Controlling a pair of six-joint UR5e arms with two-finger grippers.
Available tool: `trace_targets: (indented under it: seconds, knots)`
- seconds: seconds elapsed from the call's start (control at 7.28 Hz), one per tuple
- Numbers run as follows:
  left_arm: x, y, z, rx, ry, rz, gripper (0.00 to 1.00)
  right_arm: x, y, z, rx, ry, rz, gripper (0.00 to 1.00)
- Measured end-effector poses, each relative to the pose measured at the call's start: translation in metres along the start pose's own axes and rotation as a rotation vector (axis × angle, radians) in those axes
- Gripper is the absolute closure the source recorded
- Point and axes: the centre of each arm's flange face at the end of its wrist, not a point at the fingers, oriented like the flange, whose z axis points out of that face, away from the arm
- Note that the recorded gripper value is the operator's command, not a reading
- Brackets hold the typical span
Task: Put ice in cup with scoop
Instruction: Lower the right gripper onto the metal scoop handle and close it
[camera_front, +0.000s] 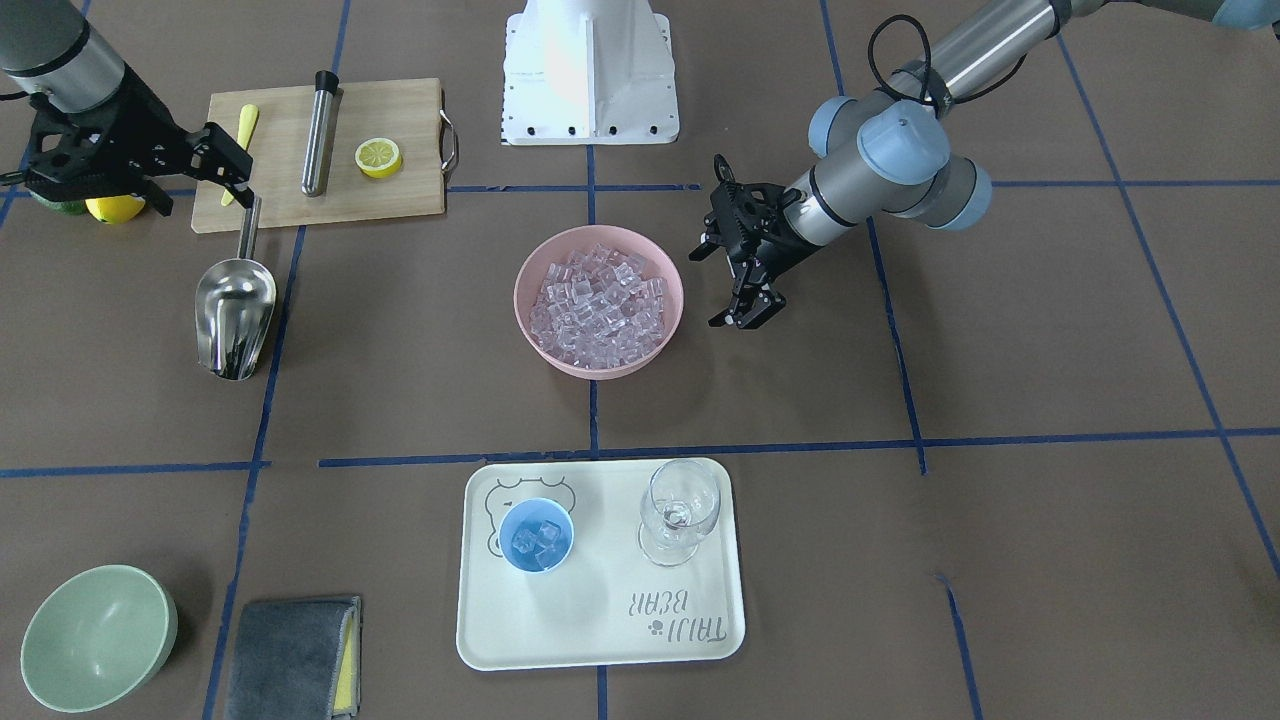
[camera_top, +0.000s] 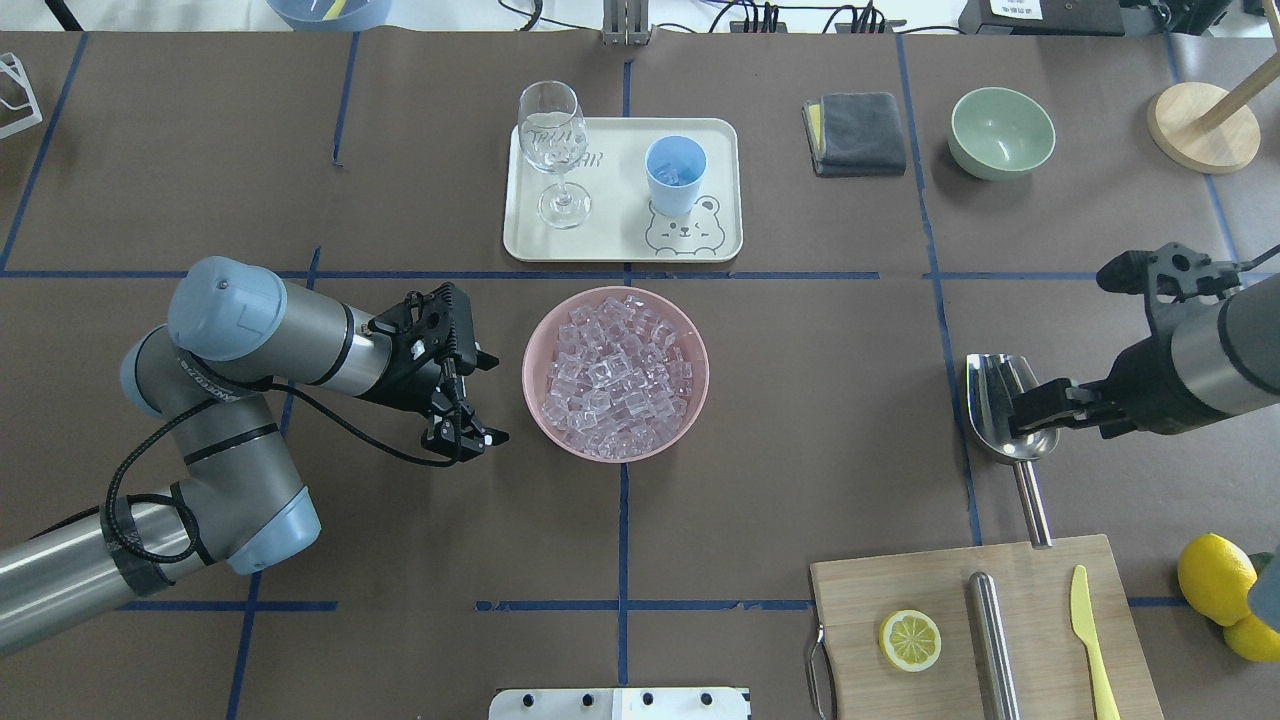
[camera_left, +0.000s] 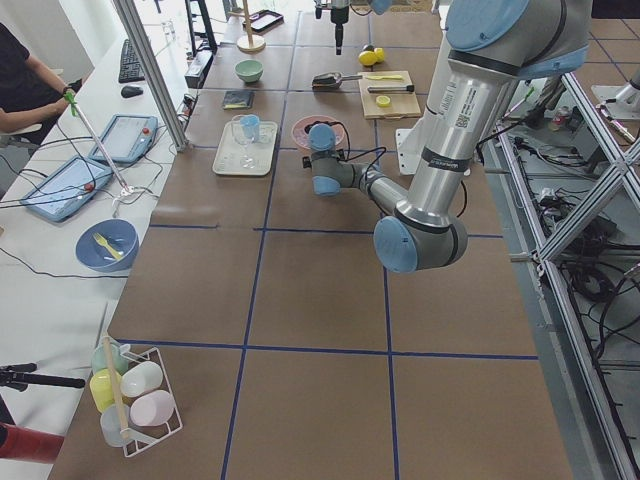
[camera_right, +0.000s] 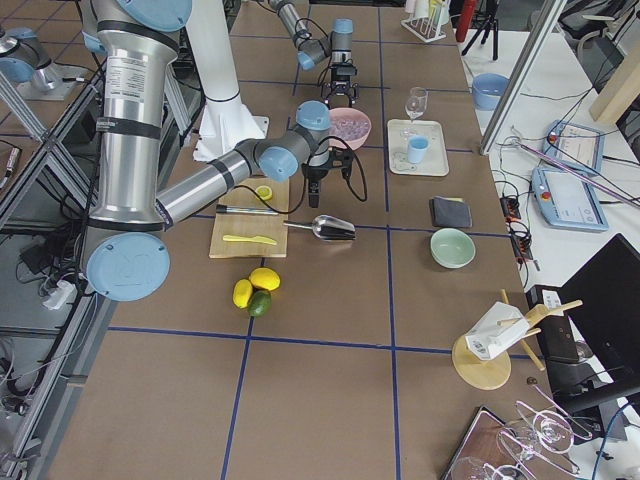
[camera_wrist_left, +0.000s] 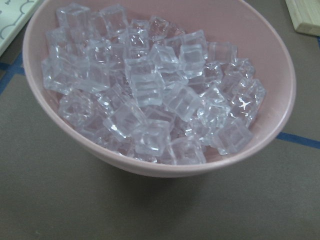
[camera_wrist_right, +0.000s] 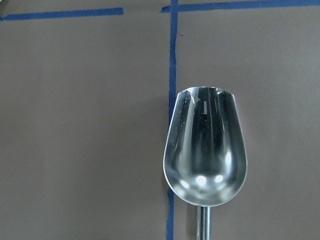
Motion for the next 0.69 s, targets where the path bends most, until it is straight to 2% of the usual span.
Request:
trace_targets:
  seconds: [0.14, 0.41, 0.69]
  knots:
    - [0.000, -0.001, 0.000, 0.000, -0.004, 0.001, 0.00, -0.005, 0.012, 0.014, -0.004, 0.026, 0.003, 0.00]
    - [-0.001, -0.001, 0.000, 0.000, -0.007, -0.001, 0.00, -0.012, 0.028, 0.045, 0.063, 0.072, 0.068, 0.03]
    - [-0.002, -0.001, -0.001, 0.000, -0.010, -0.001, 0.00, -0.001, 0.031, 0.073, 0.113, 0.061, 0.097, 0.01]
